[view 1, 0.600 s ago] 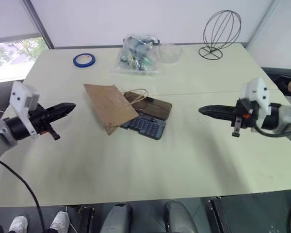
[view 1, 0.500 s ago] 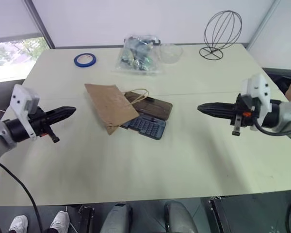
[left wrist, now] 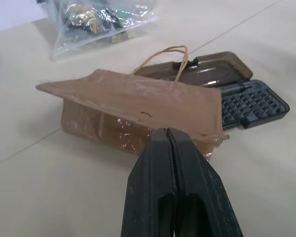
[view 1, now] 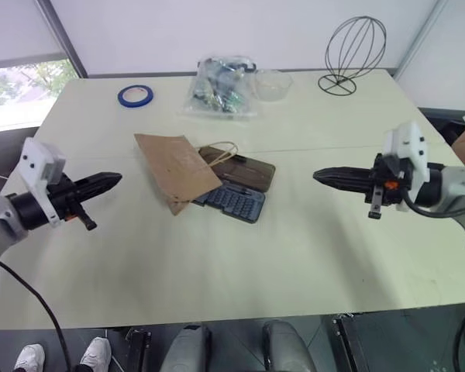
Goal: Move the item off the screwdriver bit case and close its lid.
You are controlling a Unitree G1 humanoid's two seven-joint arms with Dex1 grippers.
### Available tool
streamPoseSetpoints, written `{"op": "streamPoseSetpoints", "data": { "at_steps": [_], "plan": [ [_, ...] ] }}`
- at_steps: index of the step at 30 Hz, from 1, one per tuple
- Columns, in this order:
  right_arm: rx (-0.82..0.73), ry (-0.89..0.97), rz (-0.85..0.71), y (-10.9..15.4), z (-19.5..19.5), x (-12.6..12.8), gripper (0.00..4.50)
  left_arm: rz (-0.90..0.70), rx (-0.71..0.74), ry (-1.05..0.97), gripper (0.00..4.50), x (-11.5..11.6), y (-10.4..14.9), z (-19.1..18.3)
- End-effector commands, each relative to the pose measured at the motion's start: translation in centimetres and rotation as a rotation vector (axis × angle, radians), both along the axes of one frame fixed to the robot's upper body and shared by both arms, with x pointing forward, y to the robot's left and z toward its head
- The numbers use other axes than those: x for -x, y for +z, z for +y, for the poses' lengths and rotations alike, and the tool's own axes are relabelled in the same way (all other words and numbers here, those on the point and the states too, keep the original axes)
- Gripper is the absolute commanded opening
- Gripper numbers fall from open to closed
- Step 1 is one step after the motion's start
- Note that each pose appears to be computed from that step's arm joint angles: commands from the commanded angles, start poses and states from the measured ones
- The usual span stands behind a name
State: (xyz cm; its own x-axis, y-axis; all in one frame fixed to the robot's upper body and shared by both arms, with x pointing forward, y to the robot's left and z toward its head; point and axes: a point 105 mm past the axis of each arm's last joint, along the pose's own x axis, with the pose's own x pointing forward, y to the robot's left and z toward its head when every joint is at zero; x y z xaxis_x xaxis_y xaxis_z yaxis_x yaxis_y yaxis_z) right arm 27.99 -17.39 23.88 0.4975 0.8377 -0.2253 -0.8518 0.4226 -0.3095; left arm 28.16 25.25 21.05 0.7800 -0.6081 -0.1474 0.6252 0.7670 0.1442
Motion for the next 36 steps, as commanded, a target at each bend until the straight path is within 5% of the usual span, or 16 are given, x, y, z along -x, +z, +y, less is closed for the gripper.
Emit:
{"op": "streamPoseSetpoints", "data": {
  "at_steps": [1, 15, 18, 25, 36],
  "plan": [
    [-0.011, 0.023, -0.035, 0.9, 0.4, 0.5, 0.05, -0.066, -0.013, 0.007, 0.0, 0.4, 1.4, -0.1],
    [-0.011, 0.025, -0.037, 0.8, 0.9, 0.3, 0.05, -0.033, 0.033, 0.035, 0.0, 0.2, 1.2, -0.1],
    [-0.015, 0.027, -0.037, 0.8, 1.2, 0.3, 0.0, -0.036, 0.058, 0.061, 0.86, -0.3, 1.1, -0.1],
    [-0.024, 0.03, -0.036, 0.7, 1.5, 0.5, 0.0, -0.046, 0.112, 0.126, 4.44, -1.2, 0.8, -0.7],
    [-0.03, 0.03, -0.033, 0.3, 2.0, 0.4, 0.0, 0.184, 0.391, 0.364, 4.44, -4.1, -3.4, -4.1]
  ]
}}
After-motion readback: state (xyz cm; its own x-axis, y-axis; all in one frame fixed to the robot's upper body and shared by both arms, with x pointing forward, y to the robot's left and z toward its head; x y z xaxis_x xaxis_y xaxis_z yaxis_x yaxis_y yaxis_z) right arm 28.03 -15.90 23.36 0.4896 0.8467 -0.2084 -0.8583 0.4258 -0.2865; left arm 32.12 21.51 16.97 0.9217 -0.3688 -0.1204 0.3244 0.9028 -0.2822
